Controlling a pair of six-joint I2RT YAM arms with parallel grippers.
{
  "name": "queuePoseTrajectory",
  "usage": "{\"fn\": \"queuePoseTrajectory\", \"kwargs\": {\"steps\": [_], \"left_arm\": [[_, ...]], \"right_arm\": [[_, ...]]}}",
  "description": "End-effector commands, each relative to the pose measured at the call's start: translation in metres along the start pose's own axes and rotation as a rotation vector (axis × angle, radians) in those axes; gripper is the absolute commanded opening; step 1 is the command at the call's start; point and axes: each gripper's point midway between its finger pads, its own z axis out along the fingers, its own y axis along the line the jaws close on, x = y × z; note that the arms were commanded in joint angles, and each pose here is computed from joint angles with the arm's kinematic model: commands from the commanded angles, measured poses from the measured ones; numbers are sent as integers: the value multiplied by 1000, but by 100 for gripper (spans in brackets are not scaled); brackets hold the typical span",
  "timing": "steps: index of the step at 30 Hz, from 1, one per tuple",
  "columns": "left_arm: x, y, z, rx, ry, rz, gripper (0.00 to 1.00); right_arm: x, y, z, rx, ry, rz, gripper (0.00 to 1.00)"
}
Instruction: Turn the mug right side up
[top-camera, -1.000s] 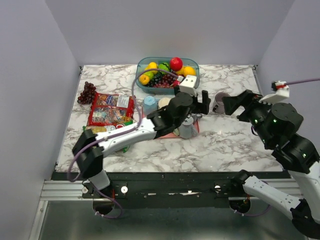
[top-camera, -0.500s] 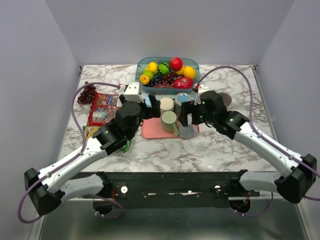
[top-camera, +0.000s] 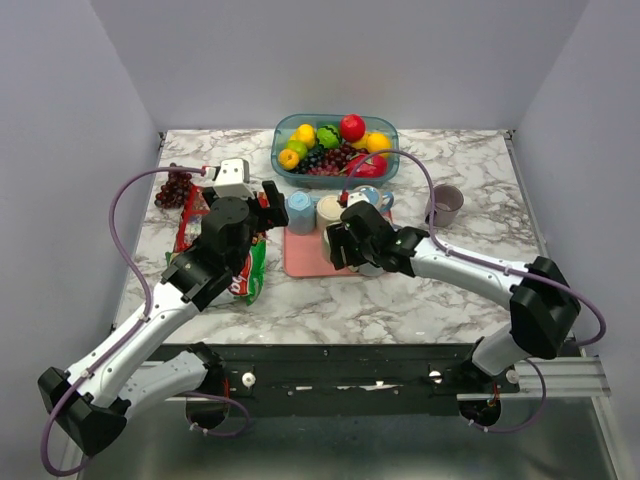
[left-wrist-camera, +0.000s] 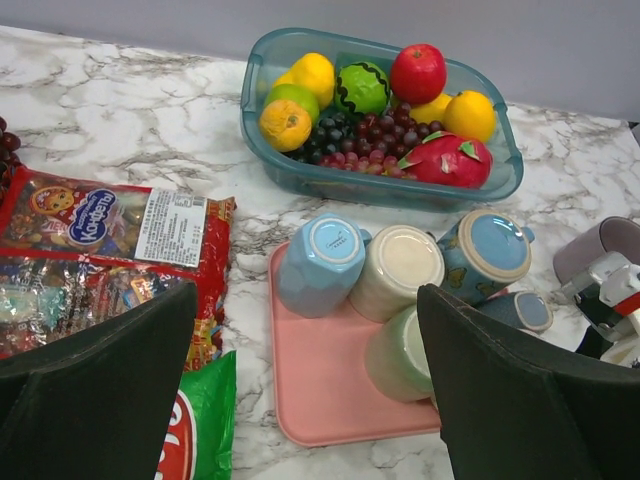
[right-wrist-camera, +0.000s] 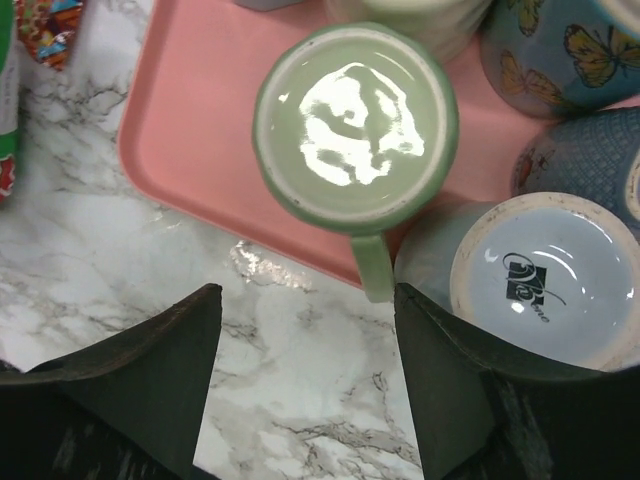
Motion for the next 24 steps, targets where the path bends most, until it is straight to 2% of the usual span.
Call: {"fn": "queuePoseTrajectory", "kwargs": {"steps": [1,8,19,24], "left_arm": [[13,0,6,18,42,11,99],[20,3,14,16,65,-9,99],[23,10,17,-4,58,-23,99],[25,11,19,-6,63,-27,99]], "right_arm": [[-22,-5,12,74,-78,28,76],[-15,-1,37,80,-36,8,75],[-5,-8,50,129,-10,9,52],[-3,-9,56,147,8,17,47]]}}
